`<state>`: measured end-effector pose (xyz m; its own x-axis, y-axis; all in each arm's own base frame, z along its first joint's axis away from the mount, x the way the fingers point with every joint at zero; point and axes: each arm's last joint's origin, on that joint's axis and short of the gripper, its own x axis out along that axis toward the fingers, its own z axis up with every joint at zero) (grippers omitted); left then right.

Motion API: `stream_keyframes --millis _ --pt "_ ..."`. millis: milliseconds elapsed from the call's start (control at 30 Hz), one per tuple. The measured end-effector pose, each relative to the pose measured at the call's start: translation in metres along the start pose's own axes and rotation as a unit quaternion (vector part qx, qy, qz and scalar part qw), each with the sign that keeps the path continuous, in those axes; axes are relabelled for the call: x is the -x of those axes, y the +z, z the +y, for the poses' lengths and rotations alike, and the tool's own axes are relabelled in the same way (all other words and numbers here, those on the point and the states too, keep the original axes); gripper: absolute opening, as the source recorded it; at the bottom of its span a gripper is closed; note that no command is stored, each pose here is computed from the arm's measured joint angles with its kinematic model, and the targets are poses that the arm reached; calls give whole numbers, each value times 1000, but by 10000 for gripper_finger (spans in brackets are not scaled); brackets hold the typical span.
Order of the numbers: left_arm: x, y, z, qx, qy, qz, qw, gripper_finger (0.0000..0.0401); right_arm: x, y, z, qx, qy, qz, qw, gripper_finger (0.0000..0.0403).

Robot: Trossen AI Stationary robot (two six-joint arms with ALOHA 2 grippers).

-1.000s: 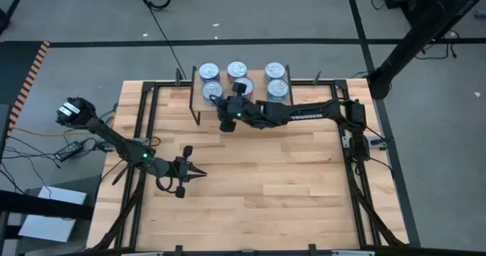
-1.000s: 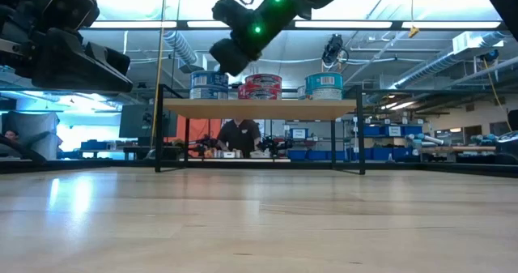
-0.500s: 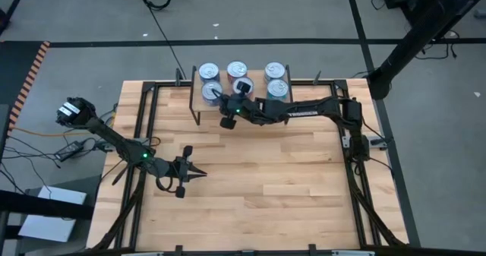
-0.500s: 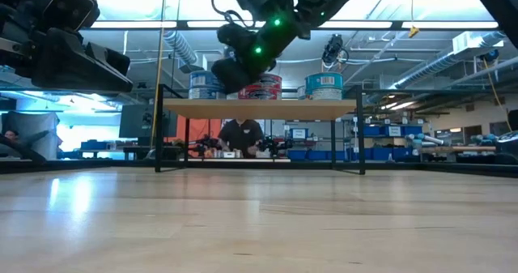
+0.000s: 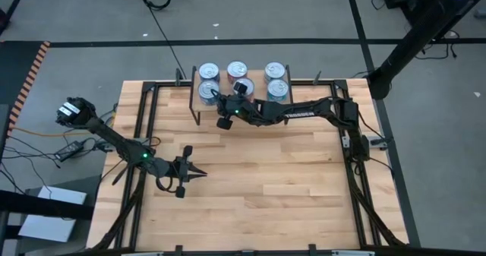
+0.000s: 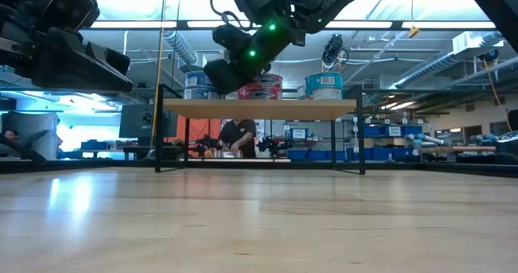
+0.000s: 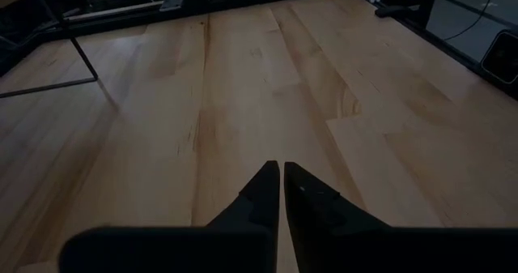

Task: Stack canned seafood by type on shelf
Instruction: Stack the blue tuna can on top of the blue tuna can on the shelf, then return to Home Position

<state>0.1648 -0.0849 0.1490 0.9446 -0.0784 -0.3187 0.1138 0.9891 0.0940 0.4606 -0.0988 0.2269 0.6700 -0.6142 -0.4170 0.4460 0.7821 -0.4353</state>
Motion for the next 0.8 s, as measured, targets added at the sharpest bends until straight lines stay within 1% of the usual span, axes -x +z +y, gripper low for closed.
stream_keyframes --millis 100,233,367,433,500,567,633,800 --pt "0 0 0 0 0 -1 1000 24 2 2 3 6 2 -7 1000 7" --pt "0 1 0 1 6 -3 1000 24 10 5 16 41 16 -9 999 5" --pt "-1 1 2 5 11 -4 1000 22 21 9 28 61 35 -15 997 3" --pt "-1 1 3 6 13 -3 1000 18 24 8 34 82 70 -16 994 2" --pt "-2 1 5 8 11 -2 1000 14 26 7 38 90 117 -16 989 2" --pt "-3 1 6 9 4 -1 1000 10 27 5 41 83 169 -18 982 2" --pt "-3 1 7 9 0 0 1000 5 29 5 42 78 207 -16 975 2" --pt "-4 2 10 3 -4 -3 1000 3 36 7 44 77 249 -23 965 1"
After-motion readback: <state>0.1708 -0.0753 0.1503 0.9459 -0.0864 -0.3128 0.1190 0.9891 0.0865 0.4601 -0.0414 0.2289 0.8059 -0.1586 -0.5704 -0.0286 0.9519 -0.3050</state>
